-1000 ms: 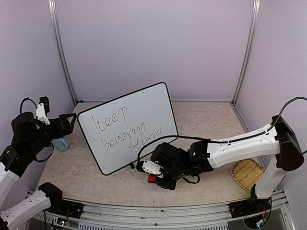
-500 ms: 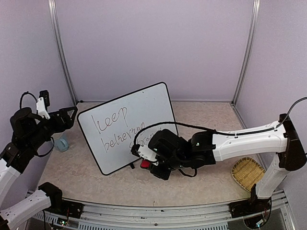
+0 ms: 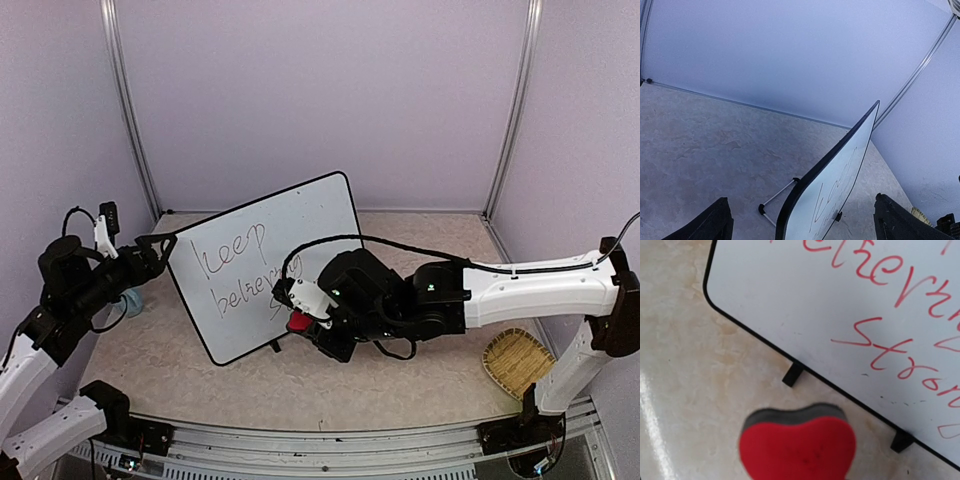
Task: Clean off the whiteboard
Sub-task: Hold the whiteboard at the center of the board.
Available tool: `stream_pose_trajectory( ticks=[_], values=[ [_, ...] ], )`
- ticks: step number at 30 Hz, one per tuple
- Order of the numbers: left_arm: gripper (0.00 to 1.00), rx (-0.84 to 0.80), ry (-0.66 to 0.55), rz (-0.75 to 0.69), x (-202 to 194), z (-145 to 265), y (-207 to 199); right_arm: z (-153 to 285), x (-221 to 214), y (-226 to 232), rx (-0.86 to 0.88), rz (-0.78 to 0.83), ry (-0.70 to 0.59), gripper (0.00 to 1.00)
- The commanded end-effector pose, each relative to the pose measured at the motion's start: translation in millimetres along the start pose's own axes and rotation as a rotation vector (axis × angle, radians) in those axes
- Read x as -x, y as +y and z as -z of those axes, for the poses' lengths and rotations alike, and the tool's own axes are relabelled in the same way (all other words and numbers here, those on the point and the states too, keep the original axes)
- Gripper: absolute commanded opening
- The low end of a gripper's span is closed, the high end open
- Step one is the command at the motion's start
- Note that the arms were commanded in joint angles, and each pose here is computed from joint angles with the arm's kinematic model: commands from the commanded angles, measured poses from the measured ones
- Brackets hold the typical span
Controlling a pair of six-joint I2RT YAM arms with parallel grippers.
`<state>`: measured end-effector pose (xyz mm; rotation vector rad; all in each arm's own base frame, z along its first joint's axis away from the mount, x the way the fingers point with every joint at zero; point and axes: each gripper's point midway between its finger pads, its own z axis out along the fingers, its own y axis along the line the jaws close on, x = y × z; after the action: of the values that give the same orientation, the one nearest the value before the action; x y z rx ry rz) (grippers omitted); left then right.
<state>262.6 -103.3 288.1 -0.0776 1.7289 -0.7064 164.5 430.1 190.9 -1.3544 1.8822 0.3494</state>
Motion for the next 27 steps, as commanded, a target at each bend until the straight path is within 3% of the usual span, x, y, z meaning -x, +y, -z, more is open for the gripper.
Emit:
stream_pose_trajectory(
  ticks=[1,20,27],
  values=[
    [0.94,-0.050,-0.045,0.015,6.7,0.1,-6.9,15.5,22.8,-0.7,0.000,-0.009,-0.070,0.15],
    [0.52,-0.064,-0.100,0.028,-2.2,5.7,0.9,7.6,31.5,-0.7,-0.005,0.018,-0.080,0.16],
    [0.51,-0.051,-0.121,0.011,2.0,3.4,3.3,5.7,40.6,2.0,0.010,0.019,-0.101,0.16]
  ],
)
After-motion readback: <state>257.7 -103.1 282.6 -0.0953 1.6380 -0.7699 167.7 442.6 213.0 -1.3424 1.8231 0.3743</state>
